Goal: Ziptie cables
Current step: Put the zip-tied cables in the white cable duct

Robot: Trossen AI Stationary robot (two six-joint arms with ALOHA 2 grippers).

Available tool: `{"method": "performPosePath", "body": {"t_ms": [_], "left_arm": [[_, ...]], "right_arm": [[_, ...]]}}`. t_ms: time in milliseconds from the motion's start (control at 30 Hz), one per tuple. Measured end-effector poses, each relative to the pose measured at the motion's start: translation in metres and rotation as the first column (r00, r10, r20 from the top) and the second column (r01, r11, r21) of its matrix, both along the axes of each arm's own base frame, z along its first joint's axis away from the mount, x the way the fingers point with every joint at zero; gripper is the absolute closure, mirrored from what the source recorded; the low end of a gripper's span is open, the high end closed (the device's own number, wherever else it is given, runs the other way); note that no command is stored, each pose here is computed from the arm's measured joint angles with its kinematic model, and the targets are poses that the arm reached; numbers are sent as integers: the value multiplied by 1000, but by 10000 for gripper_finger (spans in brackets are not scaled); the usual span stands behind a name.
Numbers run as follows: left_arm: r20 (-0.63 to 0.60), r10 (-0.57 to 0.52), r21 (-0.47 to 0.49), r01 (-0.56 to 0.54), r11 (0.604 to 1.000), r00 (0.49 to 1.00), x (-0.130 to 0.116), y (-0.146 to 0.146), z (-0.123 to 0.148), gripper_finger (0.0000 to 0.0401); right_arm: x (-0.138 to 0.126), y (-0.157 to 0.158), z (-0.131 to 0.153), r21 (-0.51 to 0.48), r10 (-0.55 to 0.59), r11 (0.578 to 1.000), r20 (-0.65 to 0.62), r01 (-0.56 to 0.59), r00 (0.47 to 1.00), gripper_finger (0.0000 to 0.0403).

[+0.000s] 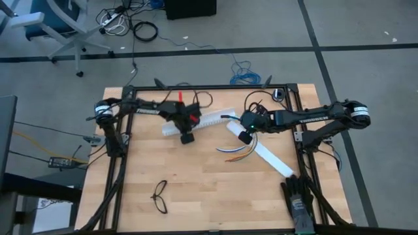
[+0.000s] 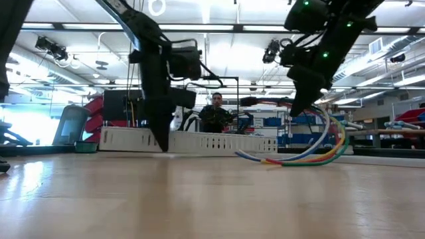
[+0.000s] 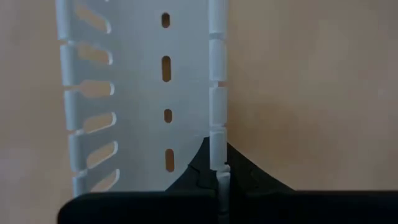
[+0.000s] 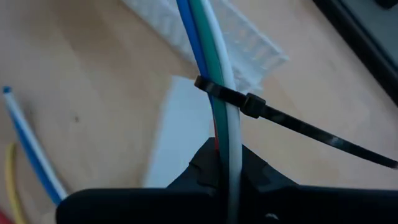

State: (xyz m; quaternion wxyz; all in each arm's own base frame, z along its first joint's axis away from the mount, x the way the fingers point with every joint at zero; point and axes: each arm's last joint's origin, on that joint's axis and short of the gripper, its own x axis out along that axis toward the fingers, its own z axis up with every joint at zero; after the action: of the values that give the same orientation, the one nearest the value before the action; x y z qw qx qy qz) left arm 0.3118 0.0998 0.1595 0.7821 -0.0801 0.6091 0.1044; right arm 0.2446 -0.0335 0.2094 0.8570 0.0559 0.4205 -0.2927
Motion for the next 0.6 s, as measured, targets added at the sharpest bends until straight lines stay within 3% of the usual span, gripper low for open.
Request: {"method": "performPosePath", "body": {"t_ms": [200,400,600], "left_arm": [[-26,-5,-10,5,1000,1000,-14,-33,-10,393],[-46,29,77,-25,997,999,-24,-36,-13,376],[2,-29,75,29,997,1000,-21,-36,-9,335]], "right_arm": [[-11,8,2,33,25,999,38,-26,999,395],[-6,15,3,35,58,998,79,-61,995,394],[-6,18,3,47,71,996,85,-76,994,394]]}}
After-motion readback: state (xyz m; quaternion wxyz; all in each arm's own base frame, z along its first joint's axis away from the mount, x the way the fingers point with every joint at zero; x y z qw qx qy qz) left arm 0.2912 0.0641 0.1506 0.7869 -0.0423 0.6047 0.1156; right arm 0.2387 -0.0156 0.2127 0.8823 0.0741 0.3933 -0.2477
